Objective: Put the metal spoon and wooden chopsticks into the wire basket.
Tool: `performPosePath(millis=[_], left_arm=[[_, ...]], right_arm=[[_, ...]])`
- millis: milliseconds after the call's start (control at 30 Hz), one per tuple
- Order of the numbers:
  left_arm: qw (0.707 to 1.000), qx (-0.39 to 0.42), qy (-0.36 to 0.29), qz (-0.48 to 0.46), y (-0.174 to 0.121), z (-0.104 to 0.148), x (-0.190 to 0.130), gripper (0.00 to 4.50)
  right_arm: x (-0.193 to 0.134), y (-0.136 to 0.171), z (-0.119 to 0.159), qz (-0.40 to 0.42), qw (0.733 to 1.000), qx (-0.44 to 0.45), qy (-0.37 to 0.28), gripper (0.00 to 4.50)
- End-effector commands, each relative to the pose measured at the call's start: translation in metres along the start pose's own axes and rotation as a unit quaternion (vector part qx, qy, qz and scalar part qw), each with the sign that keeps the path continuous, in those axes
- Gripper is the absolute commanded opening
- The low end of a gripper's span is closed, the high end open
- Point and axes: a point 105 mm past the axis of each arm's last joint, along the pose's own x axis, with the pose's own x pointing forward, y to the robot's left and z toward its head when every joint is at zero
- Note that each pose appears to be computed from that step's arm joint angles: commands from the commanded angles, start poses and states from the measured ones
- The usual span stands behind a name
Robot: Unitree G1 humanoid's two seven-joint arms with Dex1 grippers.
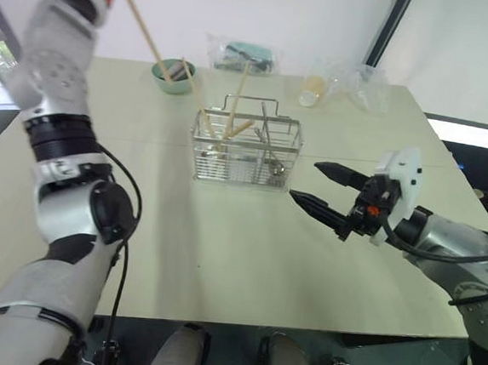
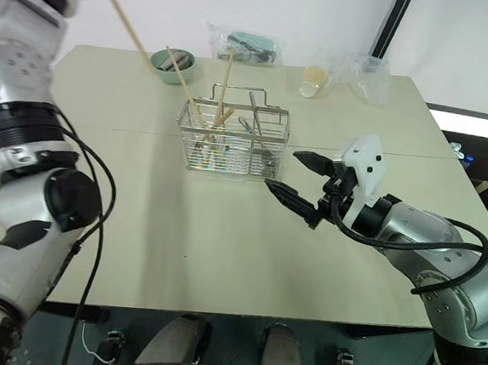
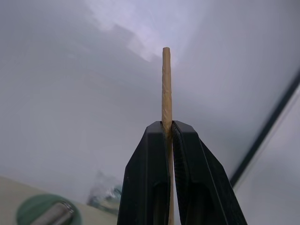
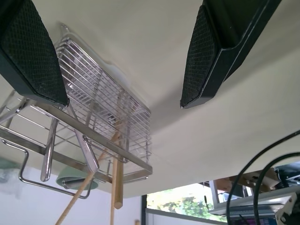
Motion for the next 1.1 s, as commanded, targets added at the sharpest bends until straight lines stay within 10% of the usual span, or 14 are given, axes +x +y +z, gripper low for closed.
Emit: performPosePath(millis=[33,500,800,1100], left_arm=[[0.999,0.009,-0.021,-0.041,-0.023,0.007,-0.002,0.03],[0.978,0.132,0.048,-0.154,-0.058,-0.075,-0.028,0.03],[0.979,0.112,0.058,-0.159,-0.061,-0.084,-0.039,4.22],[0.945,0.227,0.101,-0.213,-0.029,-0.049,-0.057,4.41]], right_arm=[[-0.005,0.001,0.013,-0.01,1.0,-0.018,-0.023,3.92],[-0.008,-0.005,0.018,-0.035,0.999,-0.017,-0.033,3.92],[-0.008,-0.006,0.018,-0.039,0.998,-0.016,-0.035,3.92],[-0.011,-0.023,0.014,-0.048,0.998,-0.041,-0.012,3.92]])
